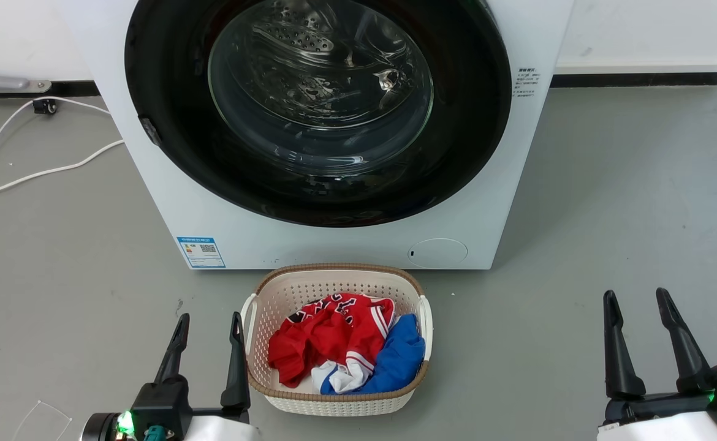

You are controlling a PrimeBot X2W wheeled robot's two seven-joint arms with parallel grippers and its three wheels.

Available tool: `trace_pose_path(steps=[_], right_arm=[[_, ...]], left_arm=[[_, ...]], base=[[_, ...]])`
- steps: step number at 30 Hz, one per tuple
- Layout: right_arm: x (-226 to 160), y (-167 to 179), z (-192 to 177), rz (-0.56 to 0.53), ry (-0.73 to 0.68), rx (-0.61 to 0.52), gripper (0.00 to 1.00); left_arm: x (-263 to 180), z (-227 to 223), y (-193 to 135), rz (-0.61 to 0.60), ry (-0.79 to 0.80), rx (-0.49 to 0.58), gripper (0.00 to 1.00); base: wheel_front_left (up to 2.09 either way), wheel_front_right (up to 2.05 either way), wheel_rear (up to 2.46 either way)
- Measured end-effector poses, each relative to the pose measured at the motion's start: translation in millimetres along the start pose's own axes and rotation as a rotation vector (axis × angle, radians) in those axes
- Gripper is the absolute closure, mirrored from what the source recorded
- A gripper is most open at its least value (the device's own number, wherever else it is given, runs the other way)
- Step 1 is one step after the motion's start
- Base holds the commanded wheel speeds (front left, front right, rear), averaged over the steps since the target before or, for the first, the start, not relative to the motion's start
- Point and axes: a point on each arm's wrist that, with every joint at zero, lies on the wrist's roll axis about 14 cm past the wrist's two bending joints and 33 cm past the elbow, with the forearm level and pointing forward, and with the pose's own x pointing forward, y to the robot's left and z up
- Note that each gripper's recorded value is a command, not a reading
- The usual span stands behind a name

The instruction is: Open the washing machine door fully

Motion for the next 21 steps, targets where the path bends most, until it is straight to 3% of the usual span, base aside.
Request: trace_pose_path(steps=[21], right_arm=[[-2.6,-1.5,-3.8,-0.010,0.007,0.030,0.00]], left_arm=[[-2.3,-6.3,1.3,0.004,0.018,0.001,0.00]], base=[[0.00,0.00,0.00]])
